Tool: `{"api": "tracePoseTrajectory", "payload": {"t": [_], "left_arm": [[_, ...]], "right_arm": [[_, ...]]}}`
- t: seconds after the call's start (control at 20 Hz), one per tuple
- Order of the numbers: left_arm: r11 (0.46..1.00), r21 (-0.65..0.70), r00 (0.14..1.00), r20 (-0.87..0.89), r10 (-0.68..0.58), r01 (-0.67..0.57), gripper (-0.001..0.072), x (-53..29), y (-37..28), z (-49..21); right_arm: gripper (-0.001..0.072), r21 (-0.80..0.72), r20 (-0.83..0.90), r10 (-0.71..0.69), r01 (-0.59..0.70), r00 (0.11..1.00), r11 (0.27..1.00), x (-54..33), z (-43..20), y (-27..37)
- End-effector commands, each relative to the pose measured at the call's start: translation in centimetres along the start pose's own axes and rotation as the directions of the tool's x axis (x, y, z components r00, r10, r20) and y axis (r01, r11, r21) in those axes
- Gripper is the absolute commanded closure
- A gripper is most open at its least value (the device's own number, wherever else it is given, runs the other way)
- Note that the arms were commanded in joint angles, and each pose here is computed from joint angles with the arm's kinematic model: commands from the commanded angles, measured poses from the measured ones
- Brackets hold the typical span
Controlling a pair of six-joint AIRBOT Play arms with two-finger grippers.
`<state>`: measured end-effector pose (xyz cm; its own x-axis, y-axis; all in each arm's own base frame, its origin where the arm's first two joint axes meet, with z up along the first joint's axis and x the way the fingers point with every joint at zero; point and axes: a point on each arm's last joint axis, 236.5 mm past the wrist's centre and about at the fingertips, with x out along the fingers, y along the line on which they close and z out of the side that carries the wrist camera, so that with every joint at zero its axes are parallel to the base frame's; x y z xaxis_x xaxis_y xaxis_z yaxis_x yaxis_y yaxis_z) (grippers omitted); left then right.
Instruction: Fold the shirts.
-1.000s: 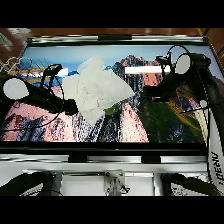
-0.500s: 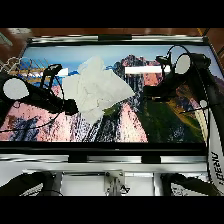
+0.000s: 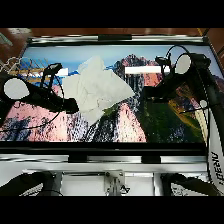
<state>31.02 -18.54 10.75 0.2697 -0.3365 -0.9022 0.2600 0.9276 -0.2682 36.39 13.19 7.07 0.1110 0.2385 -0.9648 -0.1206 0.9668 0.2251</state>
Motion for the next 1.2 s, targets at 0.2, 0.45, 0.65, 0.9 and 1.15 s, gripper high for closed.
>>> {"api": "tracePoseTrajectory", "payload": {"t": [0.2,0.45,0.65,0.9,1.15], "left_arm": [[0.995,-0.039,0.972,0.217,-0.086,0.097,0.0178,-0.2,-2.0,5.4],[0.994,-0.038,0.962,0.258,-0.091,0.104,0.0170,-0.6,-2.1,6.4],[0.995,0.043,0.965,0.243,-0.102,0.094,0.0169,-0.1,-2.2,6.2],[0.980,-0.196,0.999,0.025,0.024,-0.019,0.0020,6.4,9.1,5.9],[0.880,-0.462,0.984,-0.079,-0.160,0.106,0.0022,12.0,13.4,4.7]], "right_arm": [[0.0112,-0.028,-0.111,-0.033,0.030,0.993,0.999,-0.2,-2.6,-0.7],[0.0112,-0.032,-0.095,-0.070,0.068,0.993,0.997,-0.2,-2.3,-1.6],[0.0112,-0.032,0.020,-0.048,0.049,0.999,0.998,0.0,0.5,-1.1],[0.0112,-0.023,0.165,0.068,-0.066,0.984,0.998,-0.4,3.9,1.7],[0.0044,0.008,0.117,0.174,-0.176,0.978,0.984,2.8,4.7,3.7]]}}
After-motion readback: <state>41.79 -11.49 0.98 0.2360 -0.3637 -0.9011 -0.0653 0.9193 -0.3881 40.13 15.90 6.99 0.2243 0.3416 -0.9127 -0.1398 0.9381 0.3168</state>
